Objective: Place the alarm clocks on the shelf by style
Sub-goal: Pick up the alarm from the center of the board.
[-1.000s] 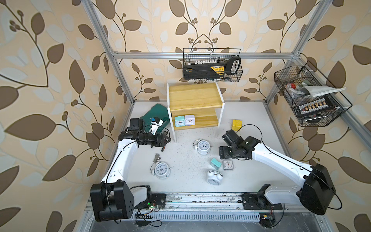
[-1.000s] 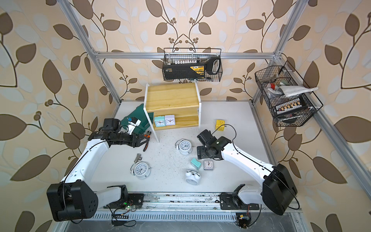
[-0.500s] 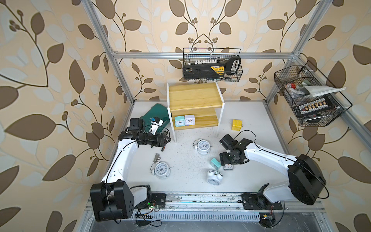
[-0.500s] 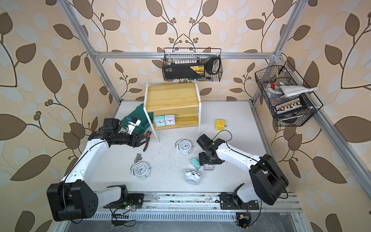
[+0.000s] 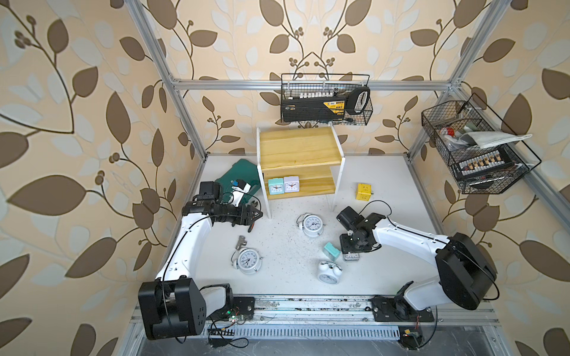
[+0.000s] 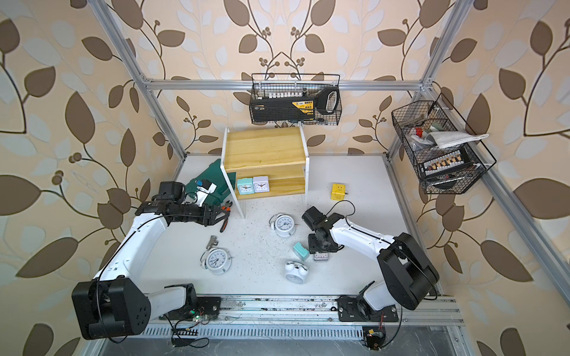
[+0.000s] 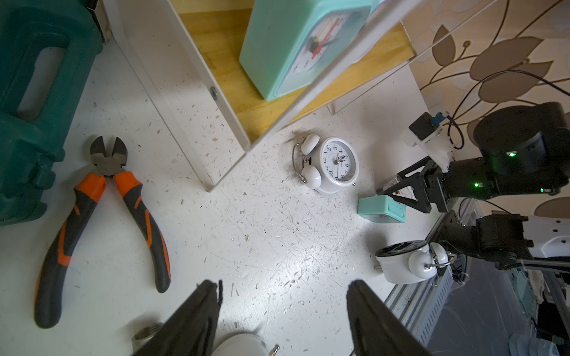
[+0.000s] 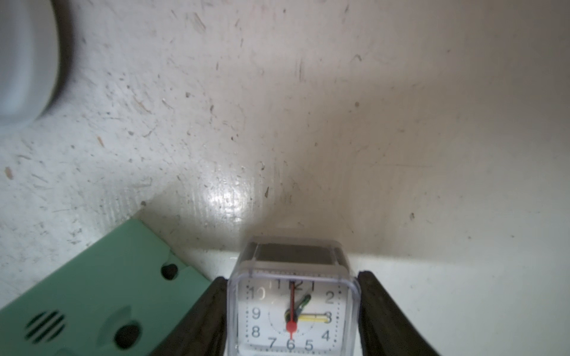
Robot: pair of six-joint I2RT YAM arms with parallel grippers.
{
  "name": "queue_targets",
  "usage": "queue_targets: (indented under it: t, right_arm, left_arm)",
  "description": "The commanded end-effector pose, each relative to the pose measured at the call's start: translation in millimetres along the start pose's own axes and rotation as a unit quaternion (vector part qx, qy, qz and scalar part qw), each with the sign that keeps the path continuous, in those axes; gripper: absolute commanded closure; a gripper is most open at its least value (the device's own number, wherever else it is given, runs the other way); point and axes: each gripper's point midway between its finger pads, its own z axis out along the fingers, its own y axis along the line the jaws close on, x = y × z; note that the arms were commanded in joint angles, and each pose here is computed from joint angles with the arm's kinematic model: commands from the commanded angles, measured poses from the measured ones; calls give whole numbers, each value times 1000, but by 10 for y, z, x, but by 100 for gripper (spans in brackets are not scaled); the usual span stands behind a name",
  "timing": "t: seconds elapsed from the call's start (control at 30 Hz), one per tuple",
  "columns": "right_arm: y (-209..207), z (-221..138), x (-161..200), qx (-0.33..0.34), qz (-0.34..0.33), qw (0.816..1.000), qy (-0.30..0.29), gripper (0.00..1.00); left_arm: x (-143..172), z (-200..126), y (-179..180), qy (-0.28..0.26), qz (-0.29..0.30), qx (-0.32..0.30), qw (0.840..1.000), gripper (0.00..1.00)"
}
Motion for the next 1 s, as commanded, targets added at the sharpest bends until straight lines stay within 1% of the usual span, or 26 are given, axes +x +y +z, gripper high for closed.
queue_targets:
  t: [0.0,0.07,0.23,0.37,0.43,0.53,0.6,0.7,0.97]
  right_arm:
    - [-70,-36,-5,13,0,1000,-7,45]
    - [-80,-77,-26,13,0,1000,-13,48]
    - [-35,-284,-154,-1,-14,999,-52,49]
    - [25,-526,-329,-7,-37,993,-109,49]
    - [107,-653,-411,-20,-51,988,-141,50]
    - [315,-863,-552,-61,-72,976,-195,50]
    - [481,-1012,-613,-86,-94,964,-232,50]
    - [621,-1182,-716,-107,-111,949,-274,50]
    - [918,-1426,-898,-152,-138,919,-337,50]
  left_arm:
    - [19,-16,-53,0,5,12,1000,31]
    - [17,-16,-53,0,5,12,1000,31]
    - [12,-20,-57,-1,4,13,1000,31]
    - [11,-23,-73,-1,3,16,1000,31]
    - [8,-23,-78,-1,2,18,1000,31]
    - [1,-29,-92,-1,2,21,1000,31]
    - [-4,-34,-101,-2,4,22,1000,31]
    - [-1,-37,-112,-2,3,25,1000,31]
    - [-1,-43,-154,-2,2,36,999,31]
